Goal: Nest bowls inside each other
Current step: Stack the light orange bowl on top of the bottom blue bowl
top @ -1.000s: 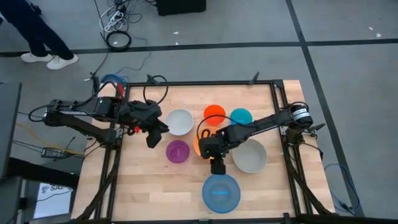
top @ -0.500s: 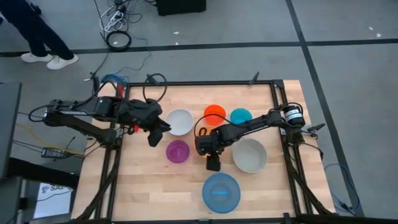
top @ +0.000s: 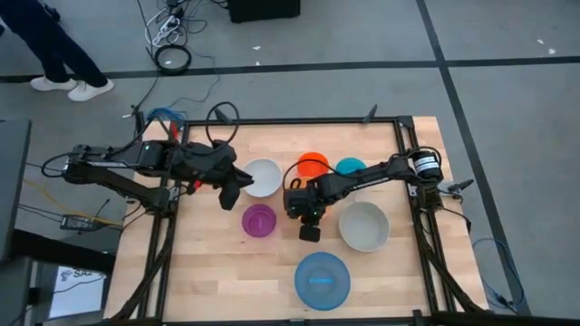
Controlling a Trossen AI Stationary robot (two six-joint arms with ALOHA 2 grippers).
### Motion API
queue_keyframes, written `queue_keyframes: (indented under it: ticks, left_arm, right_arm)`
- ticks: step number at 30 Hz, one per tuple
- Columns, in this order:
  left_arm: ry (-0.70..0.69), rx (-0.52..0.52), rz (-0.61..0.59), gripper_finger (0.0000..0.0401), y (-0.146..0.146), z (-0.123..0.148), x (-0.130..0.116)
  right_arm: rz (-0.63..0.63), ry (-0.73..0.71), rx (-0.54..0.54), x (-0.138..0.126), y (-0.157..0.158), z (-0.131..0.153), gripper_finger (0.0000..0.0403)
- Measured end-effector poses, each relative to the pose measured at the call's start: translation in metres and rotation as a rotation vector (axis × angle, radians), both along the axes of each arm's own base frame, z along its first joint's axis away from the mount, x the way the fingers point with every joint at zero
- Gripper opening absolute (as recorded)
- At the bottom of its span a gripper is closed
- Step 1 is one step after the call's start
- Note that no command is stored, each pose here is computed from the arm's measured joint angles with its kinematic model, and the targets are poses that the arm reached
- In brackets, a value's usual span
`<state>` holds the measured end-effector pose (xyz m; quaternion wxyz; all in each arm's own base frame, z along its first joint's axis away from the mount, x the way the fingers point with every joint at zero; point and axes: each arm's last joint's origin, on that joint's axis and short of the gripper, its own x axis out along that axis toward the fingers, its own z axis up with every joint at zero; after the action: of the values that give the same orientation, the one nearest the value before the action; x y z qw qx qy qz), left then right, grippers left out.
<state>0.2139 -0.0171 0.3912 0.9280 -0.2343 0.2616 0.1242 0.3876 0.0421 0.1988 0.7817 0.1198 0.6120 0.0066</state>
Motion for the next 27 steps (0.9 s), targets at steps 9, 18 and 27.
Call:
queue_keyframes:
  ticks: [9,18,27]
  left_arm:
    - [-0.053,0.053,0.147,0.0076,0.006,0.004,0.002]
    - [-0.105,0.083,0.144,0.0076,0.009,0.009,0.005]
    - [-0.170,0.068,0.158,0.0076,0.009,0.014,0.007]
  right_arm:
    - [0.021,-0.197,0.280,-0.045,0.018,0.121,0.0001]
    - [-0.001,-0.255,0.361,-0.089,0.090,0.167,0.0001]
    - [-0.011,-0.136,0.240,-0.082,0.157,0.116,0.0001]
